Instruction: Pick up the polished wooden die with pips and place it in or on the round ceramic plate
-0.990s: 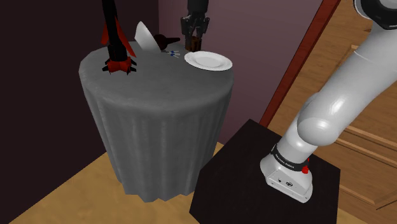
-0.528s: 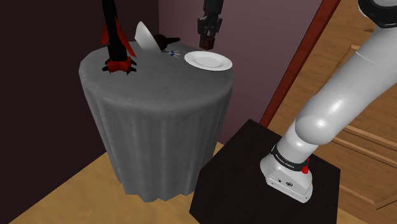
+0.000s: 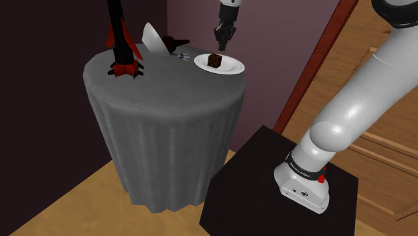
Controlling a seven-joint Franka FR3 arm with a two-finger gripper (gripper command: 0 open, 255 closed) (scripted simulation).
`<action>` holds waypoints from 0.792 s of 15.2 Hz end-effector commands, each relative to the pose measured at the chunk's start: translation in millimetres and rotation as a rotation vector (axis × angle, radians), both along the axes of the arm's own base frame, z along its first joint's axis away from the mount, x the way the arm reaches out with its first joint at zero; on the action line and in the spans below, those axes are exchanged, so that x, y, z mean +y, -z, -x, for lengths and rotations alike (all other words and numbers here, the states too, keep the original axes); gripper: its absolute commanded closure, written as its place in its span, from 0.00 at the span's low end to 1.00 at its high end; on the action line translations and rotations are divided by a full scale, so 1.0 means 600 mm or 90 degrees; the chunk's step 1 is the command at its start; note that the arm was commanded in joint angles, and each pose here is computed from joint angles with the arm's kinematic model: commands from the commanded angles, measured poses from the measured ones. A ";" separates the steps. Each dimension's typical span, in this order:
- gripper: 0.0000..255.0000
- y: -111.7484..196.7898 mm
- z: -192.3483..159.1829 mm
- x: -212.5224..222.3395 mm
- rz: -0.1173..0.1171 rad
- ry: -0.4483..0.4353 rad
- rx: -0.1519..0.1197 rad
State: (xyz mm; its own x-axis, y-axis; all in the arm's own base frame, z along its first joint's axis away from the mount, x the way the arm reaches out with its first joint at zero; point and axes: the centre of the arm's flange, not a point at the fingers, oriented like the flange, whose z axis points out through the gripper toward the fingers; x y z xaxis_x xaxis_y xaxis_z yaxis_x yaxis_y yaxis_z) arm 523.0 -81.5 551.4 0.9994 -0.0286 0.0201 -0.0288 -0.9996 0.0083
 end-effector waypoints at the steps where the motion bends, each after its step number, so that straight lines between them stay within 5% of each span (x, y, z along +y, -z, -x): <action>1: 1.00 0.018 0.002 0.000 0.000 0.000 0.000; 3: 1.00 0.017 0.002 -0.001 0.000 0.000 0.000; 4: 0.00 0.017 0.002 -0.001 0.000 0.000 0.000; 7: 0.00 0.024 -0.042 0.055 0.005 0.053 0.014; 12: 0.00 0.059 -0.043 0.056 0.005 0.054 0.014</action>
